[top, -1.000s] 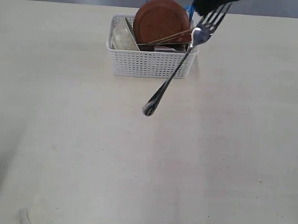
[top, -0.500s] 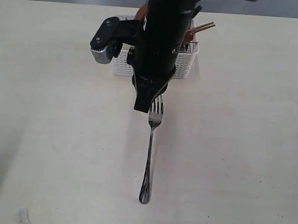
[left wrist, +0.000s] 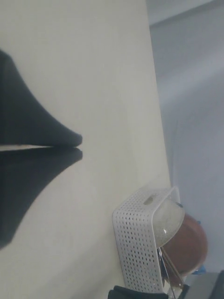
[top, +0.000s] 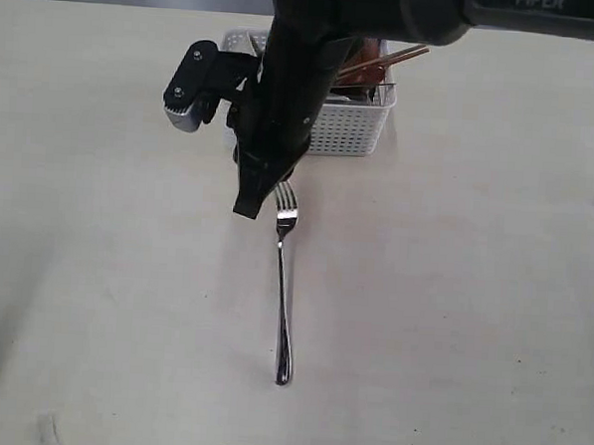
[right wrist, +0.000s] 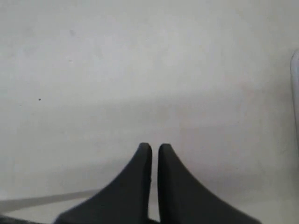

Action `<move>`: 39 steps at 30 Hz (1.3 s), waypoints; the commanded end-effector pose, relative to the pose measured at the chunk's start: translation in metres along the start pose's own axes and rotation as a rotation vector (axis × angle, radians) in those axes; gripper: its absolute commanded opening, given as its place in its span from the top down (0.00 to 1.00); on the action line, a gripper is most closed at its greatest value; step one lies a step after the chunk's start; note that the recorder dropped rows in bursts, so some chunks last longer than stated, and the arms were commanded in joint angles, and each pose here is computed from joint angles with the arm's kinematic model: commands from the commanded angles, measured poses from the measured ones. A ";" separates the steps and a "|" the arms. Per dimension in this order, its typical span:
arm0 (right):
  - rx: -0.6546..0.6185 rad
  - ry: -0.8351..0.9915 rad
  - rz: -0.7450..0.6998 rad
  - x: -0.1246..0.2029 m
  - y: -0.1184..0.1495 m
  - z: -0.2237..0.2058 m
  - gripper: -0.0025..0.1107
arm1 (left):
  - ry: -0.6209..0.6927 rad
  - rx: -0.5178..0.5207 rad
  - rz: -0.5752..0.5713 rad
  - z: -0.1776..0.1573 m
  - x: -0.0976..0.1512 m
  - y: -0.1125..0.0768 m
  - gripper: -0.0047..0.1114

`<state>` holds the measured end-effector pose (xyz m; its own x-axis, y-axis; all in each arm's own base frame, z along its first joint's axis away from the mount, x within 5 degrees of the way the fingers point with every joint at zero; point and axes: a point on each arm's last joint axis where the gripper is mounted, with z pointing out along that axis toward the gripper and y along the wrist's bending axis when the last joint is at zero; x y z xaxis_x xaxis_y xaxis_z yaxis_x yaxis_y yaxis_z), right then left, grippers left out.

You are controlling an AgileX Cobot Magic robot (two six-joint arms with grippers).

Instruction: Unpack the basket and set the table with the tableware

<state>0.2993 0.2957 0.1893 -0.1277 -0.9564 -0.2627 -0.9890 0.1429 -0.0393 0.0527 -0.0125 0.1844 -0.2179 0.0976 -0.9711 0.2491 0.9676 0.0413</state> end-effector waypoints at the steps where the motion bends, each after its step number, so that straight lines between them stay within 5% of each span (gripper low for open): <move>1: 0.059 0.008 -0.052 0.001 -0.010 0.019 0.98 | -0.001 0.005 0.004 0.000 0.000 0.000 0.96; 15: 0.101 -0.088 0.082 -0.006 -0.018 0.048 0.98 | -0.001 0.005 0.004 0.000 0.000 0.000 0.96; 29: -0.008 0.042 0.485 0.028 -0.046 0.007 0.98 | -0.001 0.005 0.004 0.000 0.000 0.000 0.96; 32: -0.056 0.126 0.511 0.046 -0.044 -0.008 0.87 | -0.001 0.005 0.004 0.000 0.000 0.000 0.96; 36: -0.073 0.163 0.574 0.075 -0.040 -0.020 0.59 | -0.001 0.005 0.004 0.000 0.000 0.000 0.96; 39: -0.018 0.131 0.620 0.096 -0.041 -0.024 0.56 | -0.001 0.005 0.004 0.000 0.000 0.000 0.96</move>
<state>0.3272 0.2123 0.1868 -0.6509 -0.7546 -0.0827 -0.7579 0.6397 0.1278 0.0527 -0.0125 0.1844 -0.2179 0.0976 -0.9711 0.2491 0.9676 0.0413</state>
